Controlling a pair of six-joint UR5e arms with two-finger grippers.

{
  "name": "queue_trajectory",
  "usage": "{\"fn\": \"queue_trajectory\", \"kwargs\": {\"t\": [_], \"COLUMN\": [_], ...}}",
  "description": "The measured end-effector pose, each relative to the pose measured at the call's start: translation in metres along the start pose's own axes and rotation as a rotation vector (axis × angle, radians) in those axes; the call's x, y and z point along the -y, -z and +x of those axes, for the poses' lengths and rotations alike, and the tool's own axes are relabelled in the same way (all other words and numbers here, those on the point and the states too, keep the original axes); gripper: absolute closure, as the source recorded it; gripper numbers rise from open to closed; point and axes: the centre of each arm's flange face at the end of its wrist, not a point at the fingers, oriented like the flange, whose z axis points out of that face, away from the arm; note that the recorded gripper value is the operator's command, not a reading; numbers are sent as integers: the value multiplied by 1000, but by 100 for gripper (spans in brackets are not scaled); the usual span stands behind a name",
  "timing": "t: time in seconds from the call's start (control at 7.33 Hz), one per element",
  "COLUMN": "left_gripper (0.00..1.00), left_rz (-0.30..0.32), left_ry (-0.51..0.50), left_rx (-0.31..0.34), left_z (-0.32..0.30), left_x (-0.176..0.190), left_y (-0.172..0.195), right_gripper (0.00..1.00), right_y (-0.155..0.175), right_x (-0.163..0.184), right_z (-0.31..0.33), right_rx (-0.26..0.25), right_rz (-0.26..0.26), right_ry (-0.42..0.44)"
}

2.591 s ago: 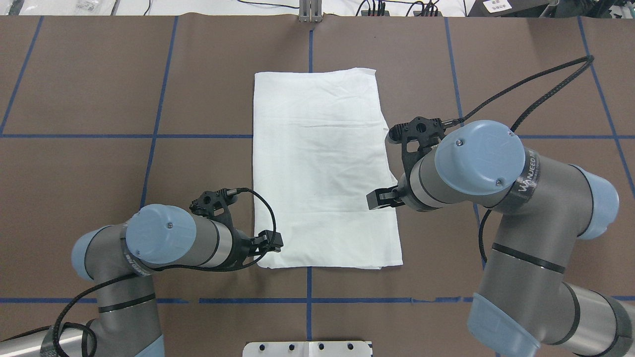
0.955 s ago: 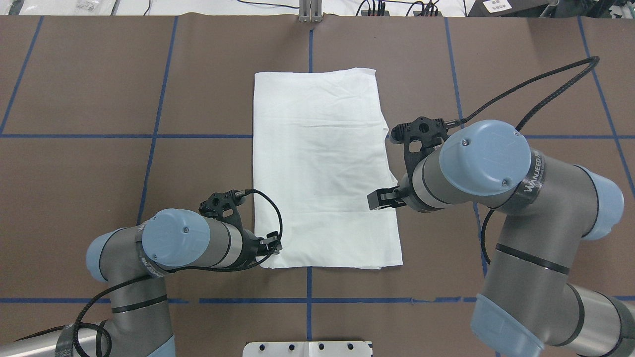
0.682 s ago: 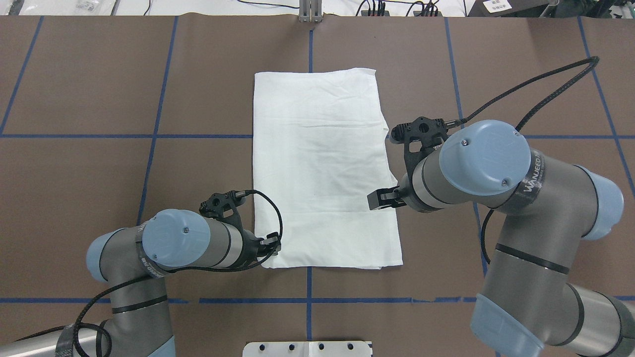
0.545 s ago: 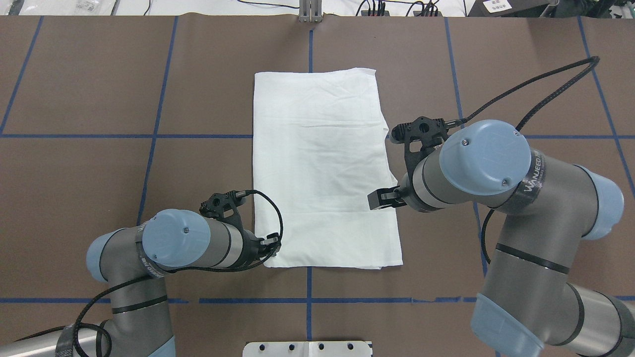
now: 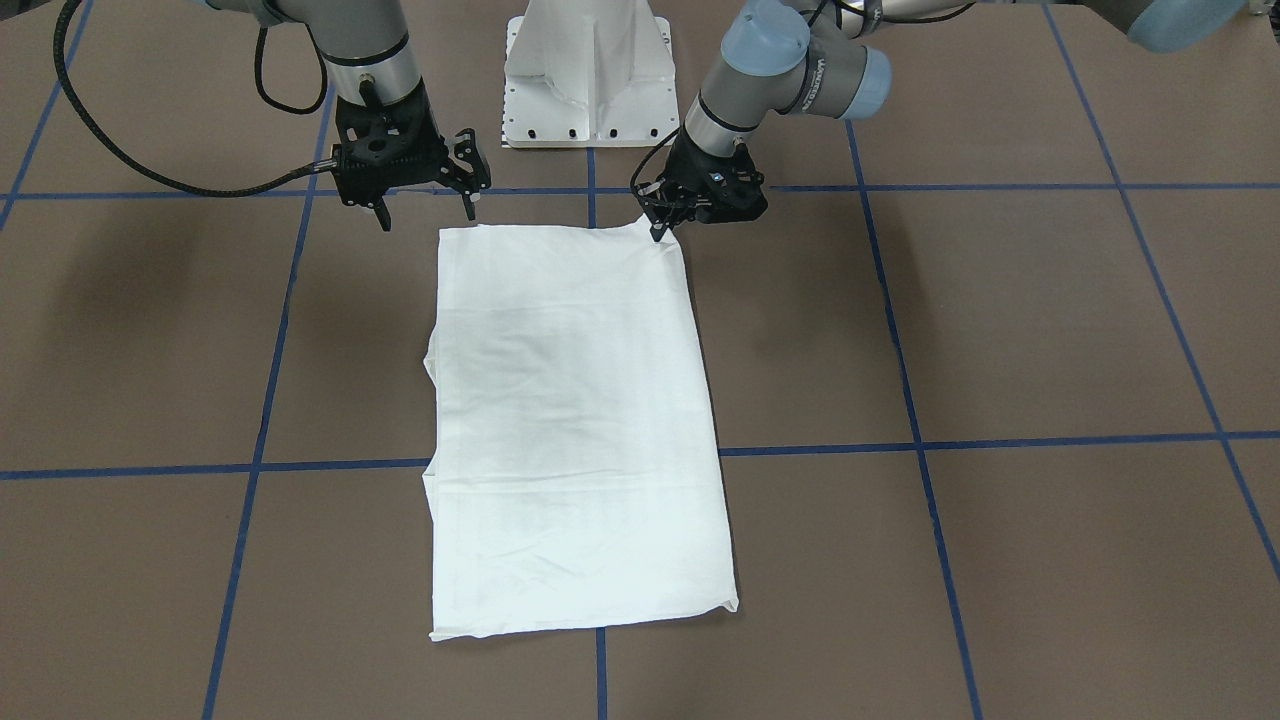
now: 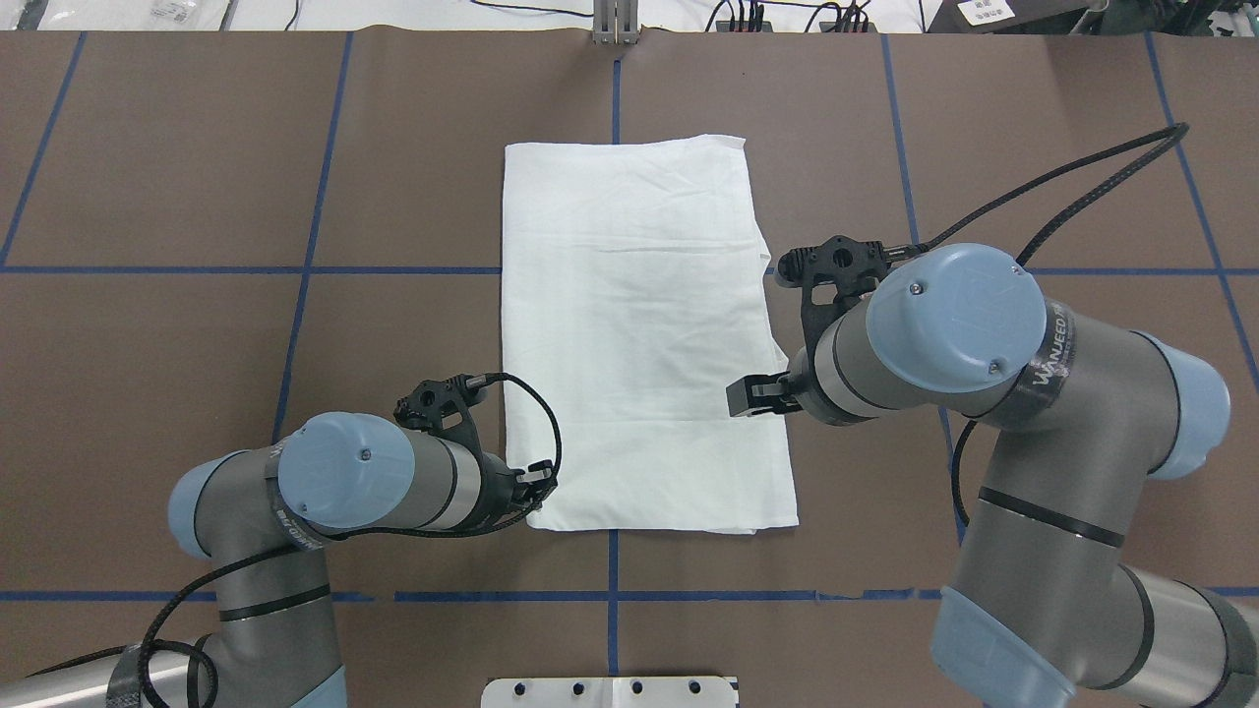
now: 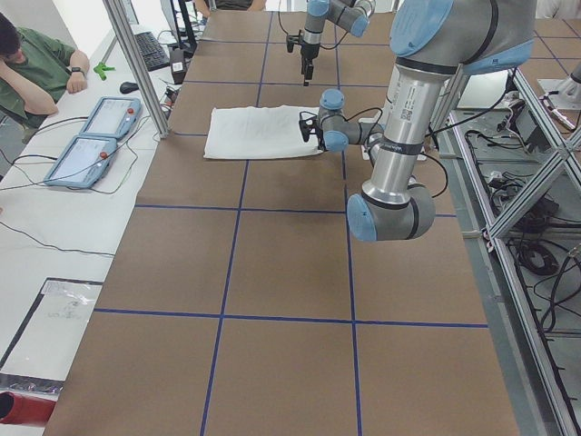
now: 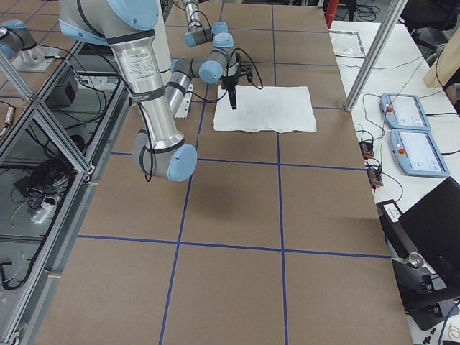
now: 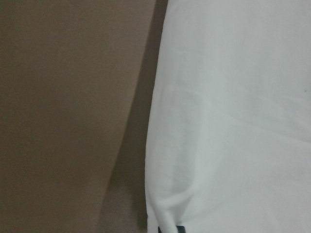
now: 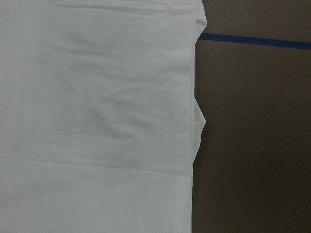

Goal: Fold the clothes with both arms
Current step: 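Grasp the shirt edges with both grippers, right gripper moving inward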

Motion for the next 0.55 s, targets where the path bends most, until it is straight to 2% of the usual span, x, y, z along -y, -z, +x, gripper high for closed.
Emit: {"fn": "queue_trajectory", "kwargs": {"t": [0.27,0.55], "left_gripper": [100,100], "left_rz": [1,3], "left_ry": [0,0], "left_rx": [-2,-3], "left_z": [0,0], "left_x": [1,1], "left_y": [1,2], "right_gripper": [0,0], "right_y": [-13,-41], "right_x": [-13,-29], "right_z": [-13,-28], "right_rx": [-5,-49], "right_rz": [-25,-39], "right_ry": [-192,-399]}}
